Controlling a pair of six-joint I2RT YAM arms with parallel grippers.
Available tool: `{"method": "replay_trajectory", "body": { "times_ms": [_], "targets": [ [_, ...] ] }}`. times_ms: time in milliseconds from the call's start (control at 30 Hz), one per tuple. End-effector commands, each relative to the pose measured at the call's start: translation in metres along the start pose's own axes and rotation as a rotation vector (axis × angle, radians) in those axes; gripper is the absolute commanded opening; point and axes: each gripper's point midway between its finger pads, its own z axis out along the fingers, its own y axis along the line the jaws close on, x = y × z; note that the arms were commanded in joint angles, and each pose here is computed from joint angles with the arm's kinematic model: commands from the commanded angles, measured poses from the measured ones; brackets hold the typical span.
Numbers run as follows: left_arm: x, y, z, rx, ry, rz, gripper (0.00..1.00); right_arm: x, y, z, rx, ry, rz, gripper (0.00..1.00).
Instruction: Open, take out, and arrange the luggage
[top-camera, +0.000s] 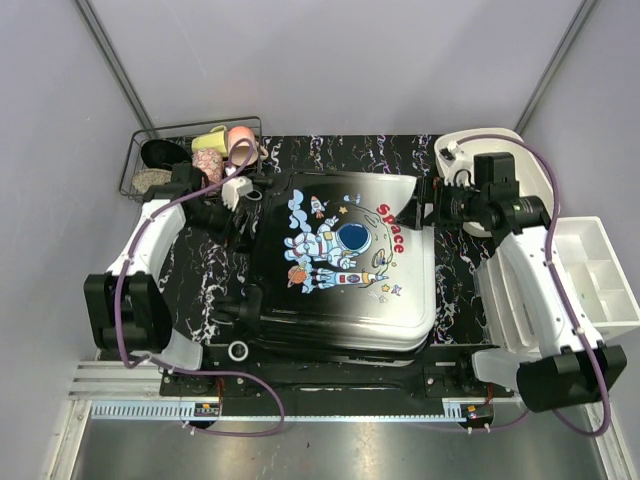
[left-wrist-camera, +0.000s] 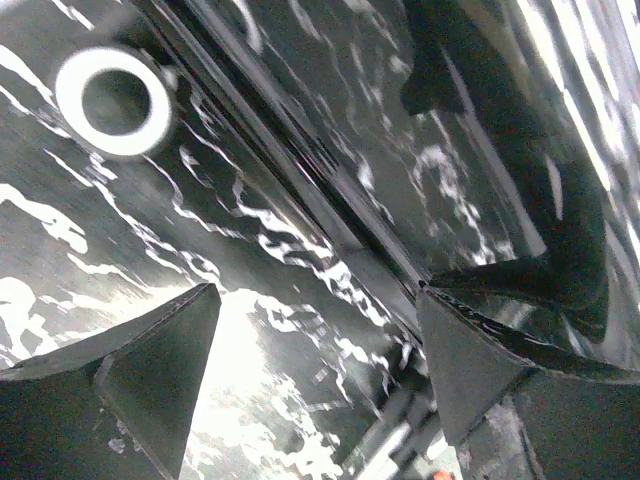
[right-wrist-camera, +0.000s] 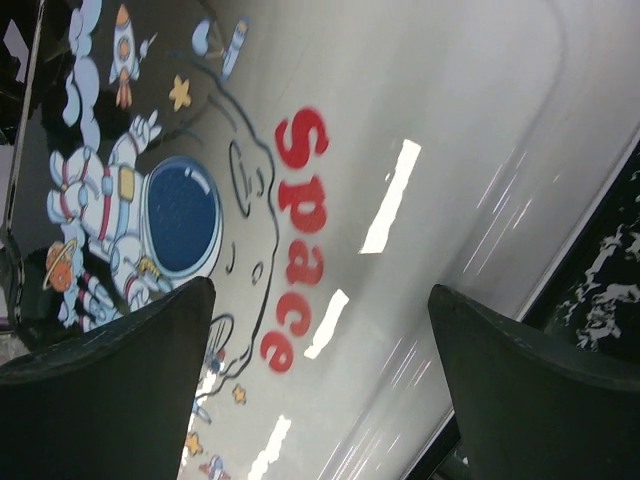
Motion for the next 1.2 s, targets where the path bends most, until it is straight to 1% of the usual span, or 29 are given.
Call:
{"method": "replay_trajectory", "body": {
  "times_ms": [0,133,200,267,300,367,400,467,500,533,567,600,633,667,700,733,767,800,833,867,900,933,967,1000,1033,1067,1100,1133,1167],
  "targets": [
    [-0.081,0.000,0.020,0.096,-0.211,-0.003,0.85,-0.026,-0.029,0.039,0.055,-0.003,-0.026,0.98],
    [-0.114,0.011,0.035,0.069,-0.246,-0.037,0.85,-0.053,-0.051,0.060,0.086,-0.028,-0.038,0.98],
    [-0.131,0.023,0.043,0.054,-0.277,-0.040,0.85,-0.071,-0.059,0.062,0.105,-0.058,-0.055,0.98],
    [-0.142,0.033,0.051,0.038,-0.294,-0.103,0.85,-0.081,-0.070,0.075,0.114,-0.059,-0.058,0.98],
    [-0.154,0.039,0.051,0.023,-0.334,-0.098,0.85,-0.094,-0.069,0.076,0.112,-0.083,-0.081,0.97],
    [-0.165,0.048,0.055,0.009,-0.361,-0.154,0.86,-0.106,-0.077,0.090,0.110,-0.091,-0.094,0.96],
    [-0.173,0.051,0.054,-0.002,-0.381,-0.152,0.86,-0.123,-0.073,0.088,0.107,-0.123,-0.119,0.96],
    [-0.182,0.057,0.045,-0.037,-0.395,-0.160,0.87,-0.132,-0.072,0.091,0.101,-0.123,-0.133,0.96],
    [-0.184,0.057,0.038,-0.043,-0.392,-0.153,0.89,-0.145,-0.064,0.082,0.092,-0.150,-0.176,0.96],
    [-0.184,0.060,0.025,-0.048,-0.397,-0.129,0.91,-0.147,-0.053,0.068,0.082,-0.157,-0.201,0.98],
    [-0.185,0.052,0.006,-0.039,-0.389,-0.113,0.95,-0.147,-0.041,0.058,0.053,-0.162,-0.222,0.99],
    [-0.183,0.049,-0.007,-0.037,-0.386,-0.092,0.98,-0.145,-0.034,0.047,0.046,-0.164,-0.285,0.99],
    [-0.179,0.053,-0.026,-0.051,-0.394,-0.039,0.99,-0.138,-0.018,0.023,0.038,-0.170,-0.313,0.99],
    [-0.172,0.037,-0.049,-0.045,-0.372,-0.026,0.99,-0.130,-0.008,0.010,0.018,-0.164,-0.340,1.00],
    [-0.164,0.030,-0.061,-0.045,-0.353,0.006,0.99,-0.118,-0.003,0.001,0.012,-0.142,-0.381,1.00],
    [-0.157,0.022,-0.080,-0.071,-0.341,0.126,0.99,-0.098,0.012,-0.025,-0.001,-0.129,-0.402,1.00],
    [-0.135,0.002,-0.089,-0.045,-0.265,0.108,0.99,-0.085,0.017,-0.037,-0.007,-0.116,-0.424,1.00],
    [-0.121,-0.011,-0.095,-0.032,-0.228,0.144,0.99,-0.064,0.018,-0.042,-0.012,-0.077,-0.458,1.00],
    [-0.109,-0.031,-0.107,-0.038,-0.210,0.279,0.99,-0.039,0.030,-0.066,-0.015,-0.060,-0.477,1.00],
    [-0.081,-0.050,-0.106,0.018,-0.149,0.250,0.99,-0.021,0.036,-0.075,-0.041,-0.037,-0.496,1.00],
    [-0.068,-0.064,-0.108,0.041,-0.131,0.285,0.99,0.013,0.042,-0.090,-0.069,0.011,-0.540,1.00],
    [-0.058,-0.082,-0.117,0.009,-0.144,0.371,0.99,0.032,0.049,-0.098,-0.114,0.031,-0.575,1.00],
    [-0.038,-0.090,-0.108,0.034,-0.115,0.366,0.99,0.047,0.049,-0.104,-0.136,0.049,-0.668,1.00],
    [-0.026,-0.103,-0.103,0.049,-0.100,0.414,0.99,0.074,0.051,-0.114,-0.153,0.071,-0.690,1.00],
    [-0.011,-0.122,-0.107,0.026,-0.093,0.551,0.99,0.086,0.051,-0.117,-0.162,0.082,-0.716,1.00],
    [0.009,-0.126,-0.095,0.041,-0.056,0.583,0.99,0.095,0.049,-0.120,-0.172,0.088,-0.783,1.00],
    [0.019,-0.138,-0.089,0.063,-0.038,0.646,0.99,0.111,0.047,-0.124,-0.178,0.101,-0.801,1.00],
    [0.033,-0.145,-0.089,0.045,-0.039,0.677,0.99,0.118,0.046,-0.125,-0.190,0.107,-0.823,1.00],
    [0.039,-0.150,-0.089,0.050,-0.040,0.700,0.99,0.124,0.045,-0.126,-0.202,0.111,-0.889,1.00]
  ]
}}
